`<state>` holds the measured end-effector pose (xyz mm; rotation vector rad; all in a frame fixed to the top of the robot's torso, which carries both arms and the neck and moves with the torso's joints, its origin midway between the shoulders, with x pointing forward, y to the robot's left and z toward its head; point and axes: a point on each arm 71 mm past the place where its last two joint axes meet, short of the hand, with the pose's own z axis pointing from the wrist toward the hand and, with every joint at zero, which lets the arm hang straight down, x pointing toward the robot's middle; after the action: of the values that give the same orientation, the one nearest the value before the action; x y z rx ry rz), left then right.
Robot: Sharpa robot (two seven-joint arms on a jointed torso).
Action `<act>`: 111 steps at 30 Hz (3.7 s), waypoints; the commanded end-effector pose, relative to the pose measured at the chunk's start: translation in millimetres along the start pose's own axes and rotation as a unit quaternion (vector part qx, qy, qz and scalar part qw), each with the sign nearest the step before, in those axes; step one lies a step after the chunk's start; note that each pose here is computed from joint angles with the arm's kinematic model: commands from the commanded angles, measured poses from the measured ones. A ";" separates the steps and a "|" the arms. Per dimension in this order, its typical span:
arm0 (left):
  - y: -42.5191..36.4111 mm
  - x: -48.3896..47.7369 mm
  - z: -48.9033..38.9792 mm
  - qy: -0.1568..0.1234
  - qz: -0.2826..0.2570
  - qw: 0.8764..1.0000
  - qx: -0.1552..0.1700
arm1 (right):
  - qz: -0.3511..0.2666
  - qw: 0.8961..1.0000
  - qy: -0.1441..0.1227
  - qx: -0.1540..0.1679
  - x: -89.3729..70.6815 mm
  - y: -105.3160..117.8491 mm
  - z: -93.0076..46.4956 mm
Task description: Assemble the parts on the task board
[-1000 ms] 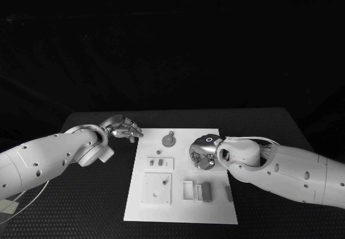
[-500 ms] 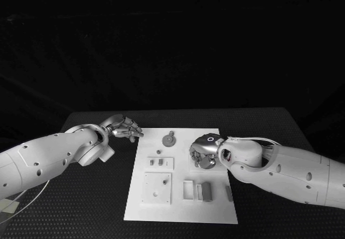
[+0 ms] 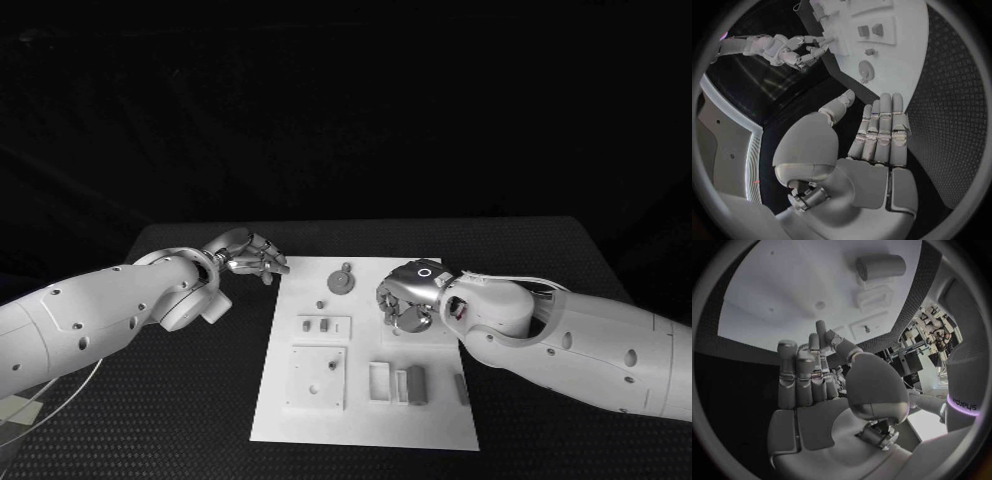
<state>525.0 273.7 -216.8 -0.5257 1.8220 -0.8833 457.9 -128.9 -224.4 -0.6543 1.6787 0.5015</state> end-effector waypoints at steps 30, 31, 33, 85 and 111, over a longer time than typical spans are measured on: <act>-6.9 5.4 5.0 0.005 -0.001 1.000 0.007 | 0.046 0.987 -0.017 -0.150 -16.7 128.8 38.4; -7.0 5.5 5.1 0.005 -0.001 1.000 0.006 | 0.045 0.987 -0.014 -0.151 -14.7 130.0 38.9; -7.2 5.5 5.3 0.005 -0.001 1.000 0.006 | 0.045 0.987 -0.007 -0.153 -10.1 132.3 40.0; -9.5 7.1 6.9 0.008 -0.001 1.000 0.009 | 0.038 0.985 0.063 -0.154 41.0 132.7 44.9; -8.4 5.8 6.3 0.007 -0.001 1.000 0.007 | 0.051 0.983 0.069 -0.160 44.0 135.0 46.9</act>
<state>528.0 263.6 -216.7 -0.5191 1.8264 -0.8920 398.6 -3.8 -277.2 -0.8476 1.7643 0.8130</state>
